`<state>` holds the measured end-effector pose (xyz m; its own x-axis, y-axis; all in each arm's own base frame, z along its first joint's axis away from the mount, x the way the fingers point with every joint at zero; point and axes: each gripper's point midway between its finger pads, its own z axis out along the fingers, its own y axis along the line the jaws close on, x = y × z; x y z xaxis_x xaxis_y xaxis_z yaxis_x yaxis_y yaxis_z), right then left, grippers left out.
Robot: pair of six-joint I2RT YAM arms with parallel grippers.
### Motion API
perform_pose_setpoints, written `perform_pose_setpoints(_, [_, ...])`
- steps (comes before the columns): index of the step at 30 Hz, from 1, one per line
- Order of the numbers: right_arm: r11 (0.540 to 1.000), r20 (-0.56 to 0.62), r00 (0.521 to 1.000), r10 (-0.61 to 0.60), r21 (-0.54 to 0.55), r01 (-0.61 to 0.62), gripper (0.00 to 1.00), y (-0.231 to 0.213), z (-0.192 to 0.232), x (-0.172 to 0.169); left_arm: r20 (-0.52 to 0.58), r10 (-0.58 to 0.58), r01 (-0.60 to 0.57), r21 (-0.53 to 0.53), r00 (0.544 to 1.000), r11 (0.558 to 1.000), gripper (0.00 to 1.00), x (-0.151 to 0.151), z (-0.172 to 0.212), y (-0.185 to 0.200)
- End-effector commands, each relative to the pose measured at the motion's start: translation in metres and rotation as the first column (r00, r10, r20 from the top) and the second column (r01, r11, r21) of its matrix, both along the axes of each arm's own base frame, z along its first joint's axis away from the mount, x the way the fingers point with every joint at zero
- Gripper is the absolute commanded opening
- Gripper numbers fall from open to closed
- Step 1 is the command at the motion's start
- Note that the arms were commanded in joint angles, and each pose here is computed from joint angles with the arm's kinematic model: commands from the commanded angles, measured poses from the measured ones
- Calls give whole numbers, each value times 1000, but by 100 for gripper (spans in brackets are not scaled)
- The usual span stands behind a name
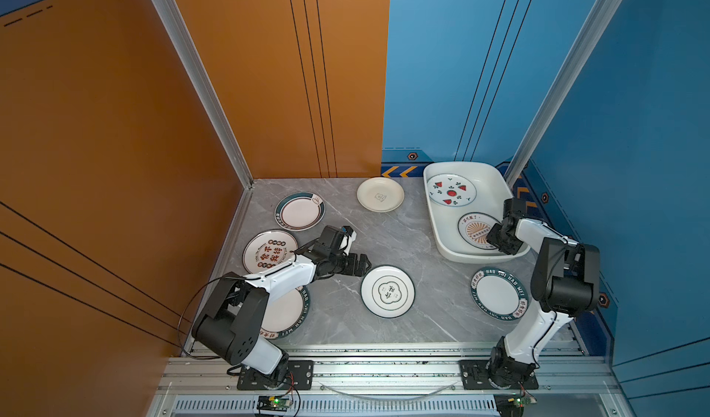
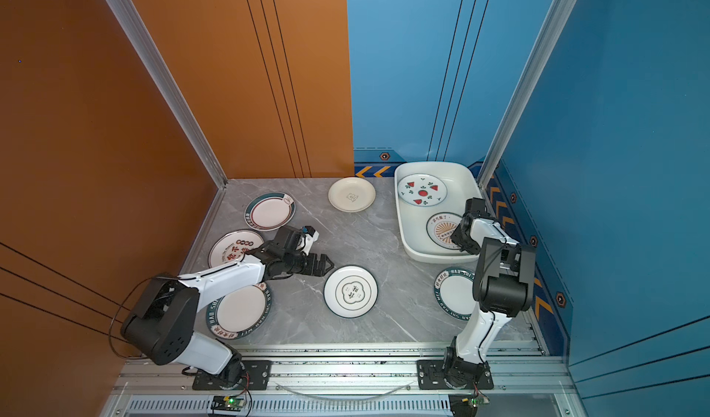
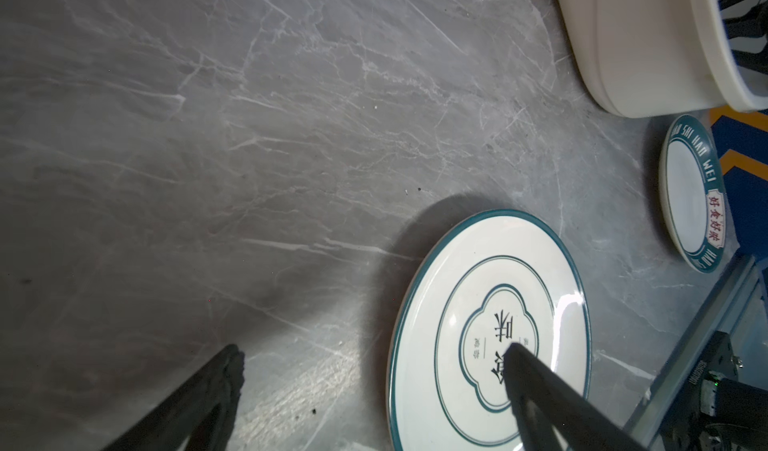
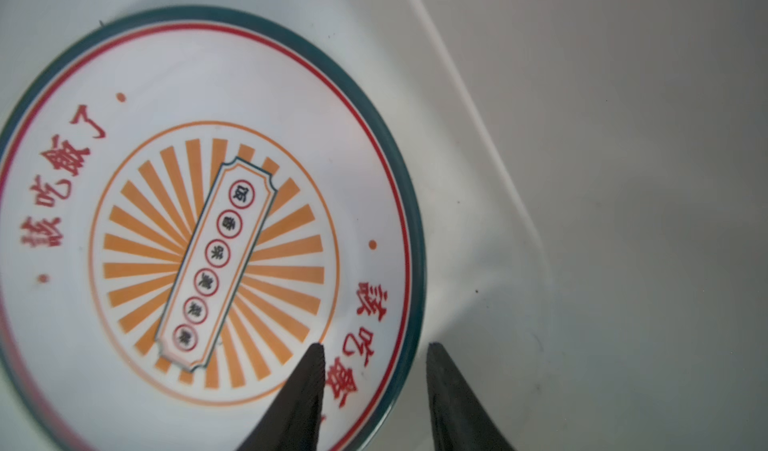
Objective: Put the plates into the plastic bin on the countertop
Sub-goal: 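Open right gripper to drop the plate while left gripper moves to cloud-print plate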
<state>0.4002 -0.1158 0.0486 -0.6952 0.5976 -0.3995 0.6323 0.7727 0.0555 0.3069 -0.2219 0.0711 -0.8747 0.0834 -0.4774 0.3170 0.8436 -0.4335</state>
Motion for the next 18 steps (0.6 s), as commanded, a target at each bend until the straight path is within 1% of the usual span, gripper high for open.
perform_pose_setpoints(1, [996,20,1000,8,-90,-6,45,-4,36,-8,-30,-21,22,28,999,999,97,-9,-18,-1])
perform_pose_setpoints(6, [990,127,991,45,-142,-27,46,7,94,-8,-56,-39,41,40,998,998,94,-15,-32,-7])
perform_pose_setpoints(10, [986,191,978,87,-154,-58,46,21,132,-11,-77,-66,67,8,995,998,88,-19,-39,-18])
perform_pose_setpoints(12, [987,215,970,113,-139,-84,46,31,144,-12,-89,-74,74,-2,993,997,81,-21,-42,-22])
perform_pose_setpoints(13, [987,227,966,124,-130,-96,46,36,148,-13,-92,-76,77,-2,993,997,80,-22,-44,-23])
perform_pose_setpoints(18, [984,263,949,173,-91,-155,46,59,156,-24,-126,-102,101,-9,987,995,68,-33,-55,-28])
